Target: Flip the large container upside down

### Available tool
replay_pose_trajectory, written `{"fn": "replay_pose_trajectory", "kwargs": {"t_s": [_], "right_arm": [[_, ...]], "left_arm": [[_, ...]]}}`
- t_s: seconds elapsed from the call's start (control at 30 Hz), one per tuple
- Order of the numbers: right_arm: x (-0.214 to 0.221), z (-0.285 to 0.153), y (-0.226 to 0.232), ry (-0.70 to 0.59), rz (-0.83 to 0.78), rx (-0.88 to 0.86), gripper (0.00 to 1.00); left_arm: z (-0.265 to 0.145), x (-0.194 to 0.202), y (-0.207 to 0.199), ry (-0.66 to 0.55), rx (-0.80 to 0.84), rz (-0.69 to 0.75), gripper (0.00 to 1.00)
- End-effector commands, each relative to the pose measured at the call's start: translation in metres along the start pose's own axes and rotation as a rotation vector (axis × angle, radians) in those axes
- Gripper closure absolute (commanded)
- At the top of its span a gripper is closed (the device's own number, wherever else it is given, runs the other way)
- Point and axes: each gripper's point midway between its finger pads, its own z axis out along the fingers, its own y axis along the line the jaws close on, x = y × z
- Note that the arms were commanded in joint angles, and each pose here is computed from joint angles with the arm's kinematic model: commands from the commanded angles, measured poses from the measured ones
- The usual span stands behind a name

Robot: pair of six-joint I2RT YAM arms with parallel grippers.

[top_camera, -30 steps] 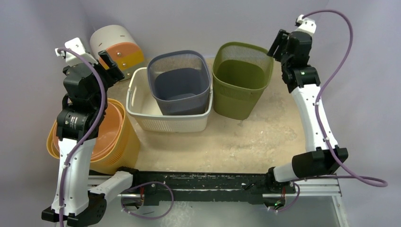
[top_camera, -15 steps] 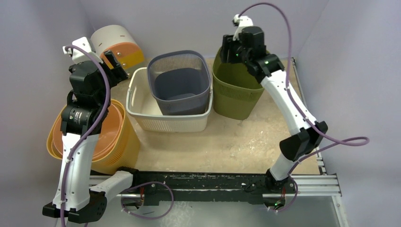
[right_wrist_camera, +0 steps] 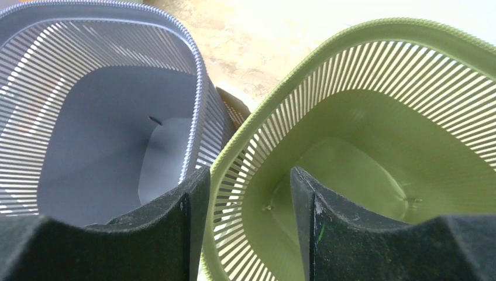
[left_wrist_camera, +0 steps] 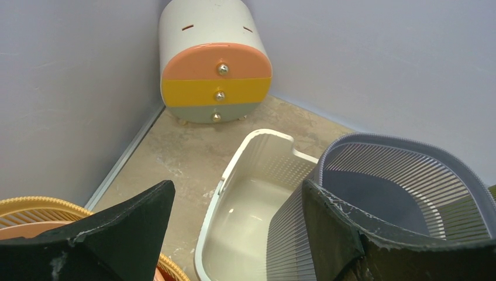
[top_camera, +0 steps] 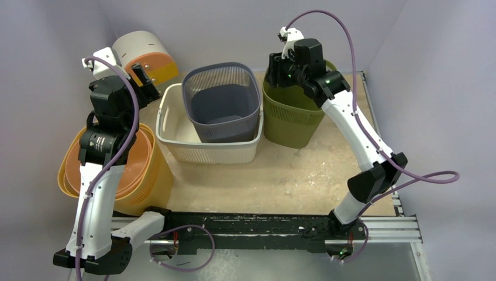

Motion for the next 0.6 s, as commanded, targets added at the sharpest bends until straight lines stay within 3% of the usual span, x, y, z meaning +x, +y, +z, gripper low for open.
{"fn": "replay_pose_trajectory", "kwargs": {"t_s": [0.0,0.3,0.57], "right_arm": [[0.010,-0.006,0.017,0.031,-0.041,-0.041,0.45],[0.029,-0.006,0.023,0.082,-0.051,-0.028,0.47],[0.046,-0.005,-0.001,0.125,-0.066,0.095,0.51]], "left_arm": [[0.000,-0.004,-0.003,-0.028,0.014,-0.032,0.24],[0.000,-0.003,-0.003,-0.025,0.015,-0.024,0.24],[-0.001,-0.002,-0.002,-0.022,0.016,-0.020,0.24]]}}
